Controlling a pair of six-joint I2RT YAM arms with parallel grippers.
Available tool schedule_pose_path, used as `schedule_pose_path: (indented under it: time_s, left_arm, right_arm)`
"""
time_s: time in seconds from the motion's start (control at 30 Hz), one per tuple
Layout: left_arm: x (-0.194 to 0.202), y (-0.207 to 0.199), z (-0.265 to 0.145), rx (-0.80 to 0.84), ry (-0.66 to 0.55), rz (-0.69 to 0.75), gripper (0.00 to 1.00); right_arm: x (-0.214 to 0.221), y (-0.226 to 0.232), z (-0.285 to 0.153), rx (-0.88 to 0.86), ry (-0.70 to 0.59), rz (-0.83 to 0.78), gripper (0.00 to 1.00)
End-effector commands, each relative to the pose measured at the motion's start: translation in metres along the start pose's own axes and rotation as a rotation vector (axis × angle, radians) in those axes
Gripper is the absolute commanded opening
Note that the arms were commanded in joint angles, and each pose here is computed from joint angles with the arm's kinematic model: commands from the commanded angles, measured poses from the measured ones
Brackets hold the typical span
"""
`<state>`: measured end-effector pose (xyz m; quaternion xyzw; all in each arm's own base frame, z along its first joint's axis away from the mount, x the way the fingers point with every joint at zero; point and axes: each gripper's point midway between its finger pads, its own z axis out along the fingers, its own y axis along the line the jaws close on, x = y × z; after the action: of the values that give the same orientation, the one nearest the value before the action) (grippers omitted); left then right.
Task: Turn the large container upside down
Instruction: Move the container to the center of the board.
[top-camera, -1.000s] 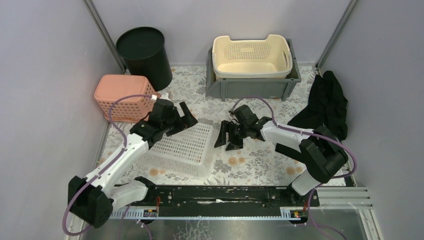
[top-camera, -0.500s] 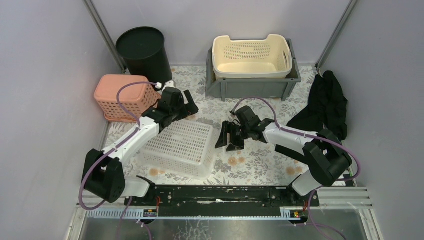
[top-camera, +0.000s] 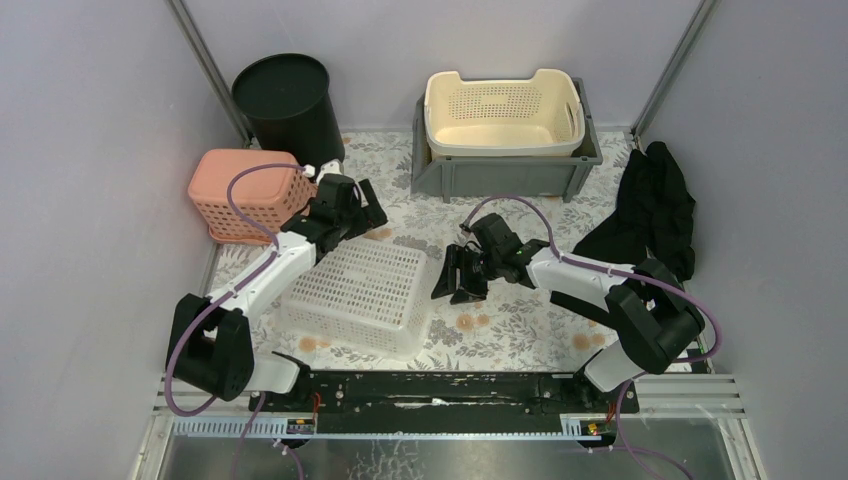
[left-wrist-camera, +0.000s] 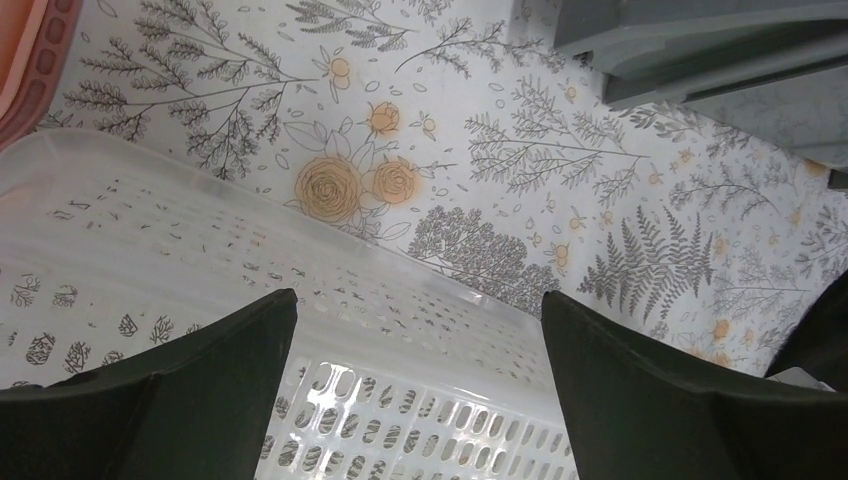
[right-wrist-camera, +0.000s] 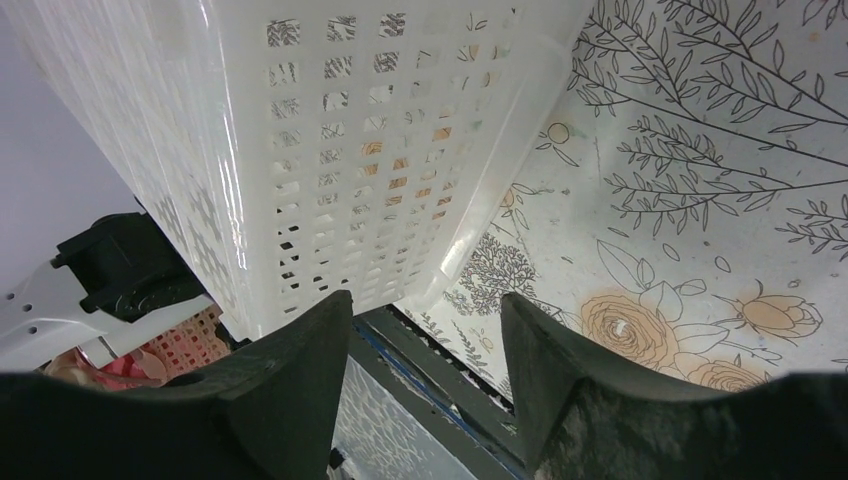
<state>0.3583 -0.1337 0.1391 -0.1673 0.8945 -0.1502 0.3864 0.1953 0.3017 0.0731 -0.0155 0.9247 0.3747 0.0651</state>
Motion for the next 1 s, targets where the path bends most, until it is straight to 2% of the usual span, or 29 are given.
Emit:
schedule_pose_path:
  time_s: [0.0, 0.37, 0.97]
  left_arm:
    - [-0.005, 0.005, 0.008, -0.002, -0.05, 0.009, 1.0]
    - [0.013, 0.016, 0.005, -0.009, -0.015, 0.0, 1.0]
    - [0.038, 0.032, -0.013, -0.016, 0.025, -0.019, 1.0]
  right_arm:
    - [0.002, 0.01, 0.001, -0.052, 0.007, -0.02, 0.61]
    - [0.003, 0.012, 0.008, -0.085, 0.024, -0.011, 0.56]
    - [0.006, 0.008, 0.01, -0.082, 0.028, -0.005, 0.55]
